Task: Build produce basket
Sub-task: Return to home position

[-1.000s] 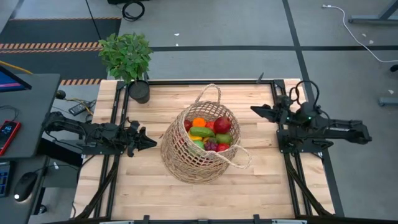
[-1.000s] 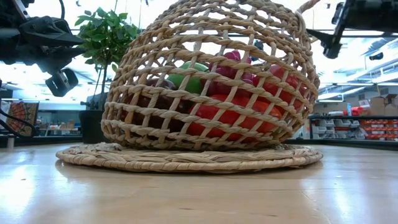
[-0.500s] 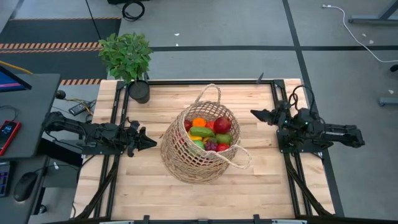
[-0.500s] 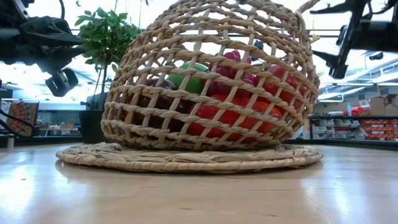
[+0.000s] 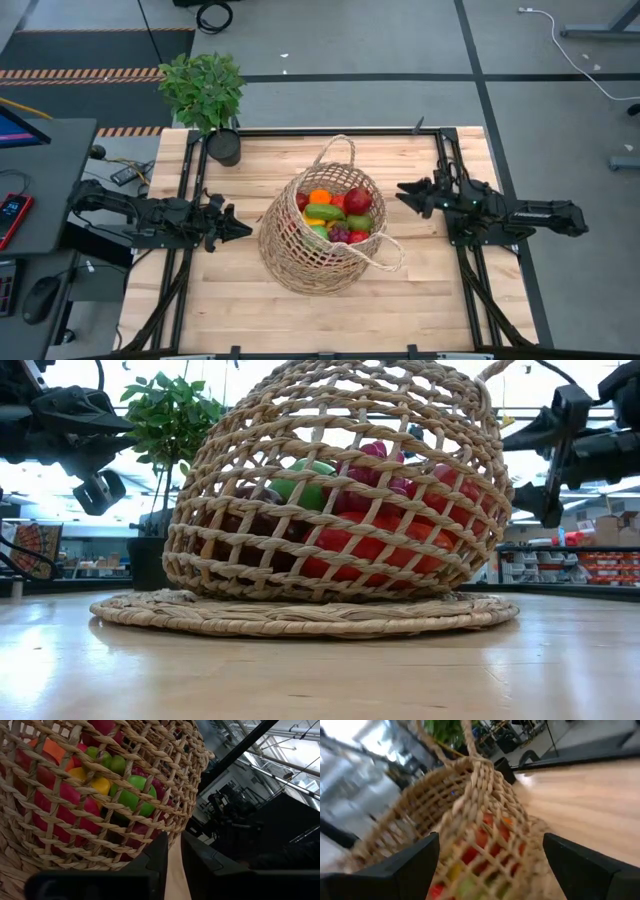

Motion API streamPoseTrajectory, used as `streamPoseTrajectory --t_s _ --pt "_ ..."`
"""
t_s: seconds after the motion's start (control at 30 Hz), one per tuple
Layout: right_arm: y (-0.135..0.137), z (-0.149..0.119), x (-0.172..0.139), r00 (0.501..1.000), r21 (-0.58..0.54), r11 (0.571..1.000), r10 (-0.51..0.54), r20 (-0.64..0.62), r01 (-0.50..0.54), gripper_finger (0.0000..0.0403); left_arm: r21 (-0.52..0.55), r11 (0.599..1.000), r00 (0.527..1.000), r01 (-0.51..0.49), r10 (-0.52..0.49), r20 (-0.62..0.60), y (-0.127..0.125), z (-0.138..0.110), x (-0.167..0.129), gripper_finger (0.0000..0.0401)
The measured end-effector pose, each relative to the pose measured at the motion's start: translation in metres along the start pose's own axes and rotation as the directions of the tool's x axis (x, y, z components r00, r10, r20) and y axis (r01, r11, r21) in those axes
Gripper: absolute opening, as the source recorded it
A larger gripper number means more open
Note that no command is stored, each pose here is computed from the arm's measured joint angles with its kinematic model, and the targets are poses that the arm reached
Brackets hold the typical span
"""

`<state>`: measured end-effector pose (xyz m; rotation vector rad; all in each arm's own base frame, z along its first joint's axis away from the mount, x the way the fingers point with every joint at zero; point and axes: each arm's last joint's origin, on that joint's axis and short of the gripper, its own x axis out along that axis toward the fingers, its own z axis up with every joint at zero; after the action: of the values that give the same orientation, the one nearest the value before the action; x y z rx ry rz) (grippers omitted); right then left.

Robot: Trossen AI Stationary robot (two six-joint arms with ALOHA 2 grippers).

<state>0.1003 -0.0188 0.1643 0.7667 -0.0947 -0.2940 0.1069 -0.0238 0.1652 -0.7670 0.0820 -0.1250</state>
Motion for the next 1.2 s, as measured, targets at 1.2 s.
streamPoseTrajectory --t_s 1.2 --pt "0.0 -0.0002 0.0 1.0 -0.138 0.99 0.003 -0.004 -0.003 0.0361 0.0 1.0 1.0 0.0 0.0 0.0 0.0 0.0001 0.0 0.0058"
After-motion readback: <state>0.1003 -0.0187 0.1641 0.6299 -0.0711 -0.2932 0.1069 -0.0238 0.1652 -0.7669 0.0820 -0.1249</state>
